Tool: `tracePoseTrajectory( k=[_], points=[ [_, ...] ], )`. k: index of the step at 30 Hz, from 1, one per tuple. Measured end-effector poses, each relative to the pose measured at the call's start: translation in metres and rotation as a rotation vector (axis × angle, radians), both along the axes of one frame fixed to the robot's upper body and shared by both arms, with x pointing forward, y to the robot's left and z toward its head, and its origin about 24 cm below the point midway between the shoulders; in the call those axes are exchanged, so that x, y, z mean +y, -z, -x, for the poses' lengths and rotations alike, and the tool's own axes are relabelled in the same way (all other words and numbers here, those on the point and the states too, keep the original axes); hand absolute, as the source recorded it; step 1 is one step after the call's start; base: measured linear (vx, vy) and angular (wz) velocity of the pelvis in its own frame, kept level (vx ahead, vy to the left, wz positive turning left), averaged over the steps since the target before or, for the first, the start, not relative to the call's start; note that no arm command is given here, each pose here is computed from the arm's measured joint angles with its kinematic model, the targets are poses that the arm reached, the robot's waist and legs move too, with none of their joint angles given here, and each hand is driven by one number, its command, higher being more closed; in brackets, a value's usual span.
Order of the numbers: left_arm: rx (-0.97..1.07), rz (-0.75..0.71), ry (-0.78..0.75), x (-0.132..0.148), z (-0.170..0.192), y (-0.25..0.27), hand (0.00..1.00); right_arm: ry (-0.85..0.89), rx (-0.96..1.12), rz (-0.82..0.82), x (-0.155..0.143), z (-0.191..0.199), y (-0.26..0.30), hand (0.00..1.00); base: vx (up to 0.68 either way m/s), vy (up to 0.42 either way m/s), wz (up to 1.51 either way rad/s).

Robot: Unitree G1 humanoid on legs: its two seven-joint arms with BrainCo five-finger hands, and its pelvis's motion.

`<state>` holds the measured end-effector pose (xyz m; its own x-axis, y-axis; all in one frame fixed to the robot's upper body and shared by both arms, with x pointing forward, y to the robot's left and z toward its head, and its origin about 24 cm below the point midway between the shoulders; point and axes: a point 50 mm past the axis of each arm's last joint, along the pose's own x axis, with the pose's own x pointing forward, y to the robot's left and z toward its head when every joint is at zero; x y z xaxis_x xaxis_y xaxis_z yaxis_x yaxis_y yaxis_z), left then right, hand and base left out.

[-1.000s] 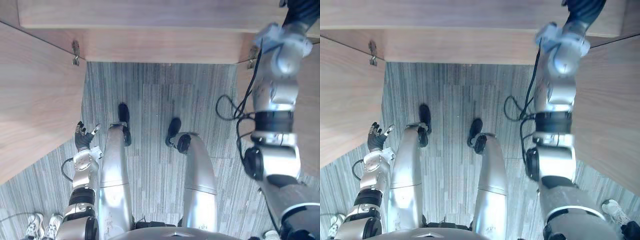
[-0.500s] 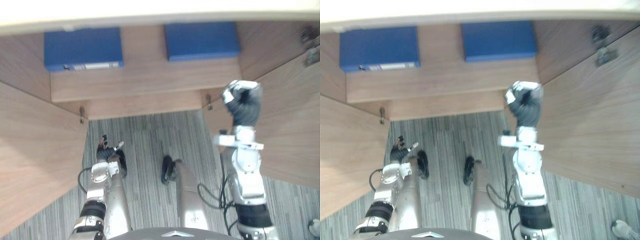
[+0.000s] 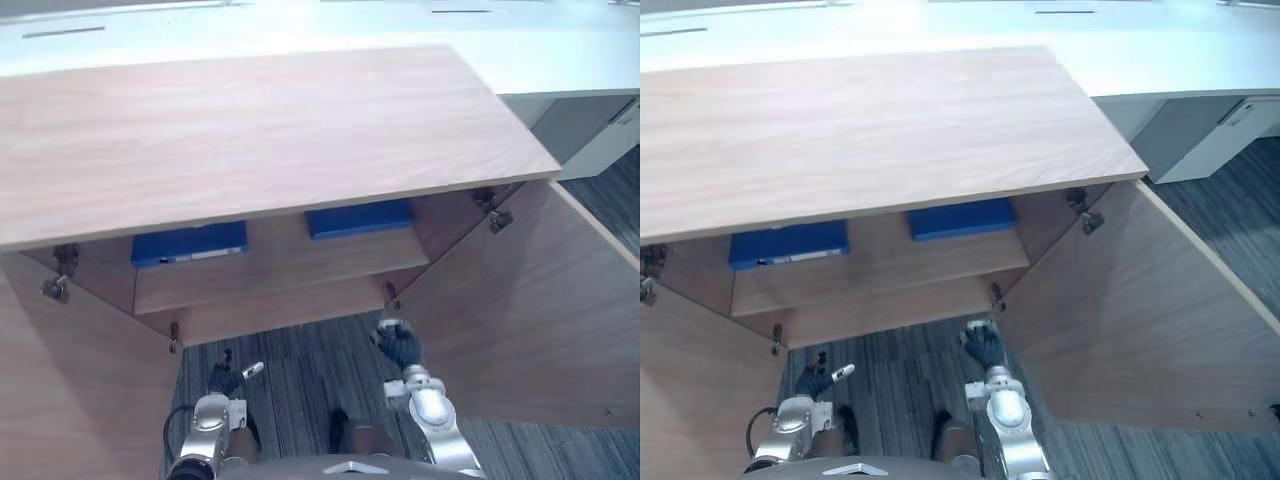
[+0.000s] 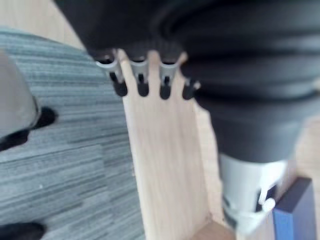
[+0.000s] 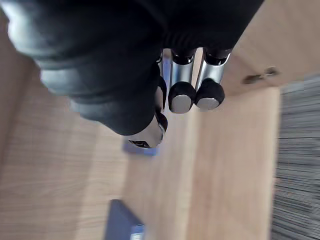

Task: Walk over to the cabinet, pick up the folder, carry it to the office cabinet, place the folder inside the office cabinet, then close the office cabinet door

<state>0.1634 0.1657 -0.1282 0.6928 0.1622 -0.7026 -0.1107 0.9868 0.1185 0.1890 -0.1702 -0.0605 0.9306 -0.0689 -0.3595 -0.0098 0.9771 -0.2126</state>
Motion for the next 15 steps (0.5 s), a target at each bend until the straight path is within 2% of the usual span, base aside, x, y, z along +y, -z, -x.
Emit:
tracePoseTrajectory(
  k=[3, 4, 8, 15],
  points=[
    [0.024, -0.030, 0.010, 0.010, 0.004, 0.003, 0.00, 0.032, 0.114, 0.011, -0.009, 0.007, 0.022, 1.00, 0.05, 0.021, -0.08],
    [0.042, -0.045, 0.011, 0.015, 0.007, 0.004, 0.00, 0.047, 0.165, 0.014, -0.013, 0.013, 0.032, 0.00, 0.00, 0.000, 0.00],
    [0.047, -0.078, 0.024, 0.023, 0.007, 0.004, 0.00, 0.099, 0.297, 0.025, -0.020, 0.027, 0.053, 0.00, -0.04, 0.014, 0.02],
    [0.115, -0.076, 0.017, 0.025, 0.024, 0.013, 0.00, 0.173, 0.390, 0.030, -0.029, 0.041, 0.066, 0.00, -0.09, 0.047, 0.01]
  ],
)
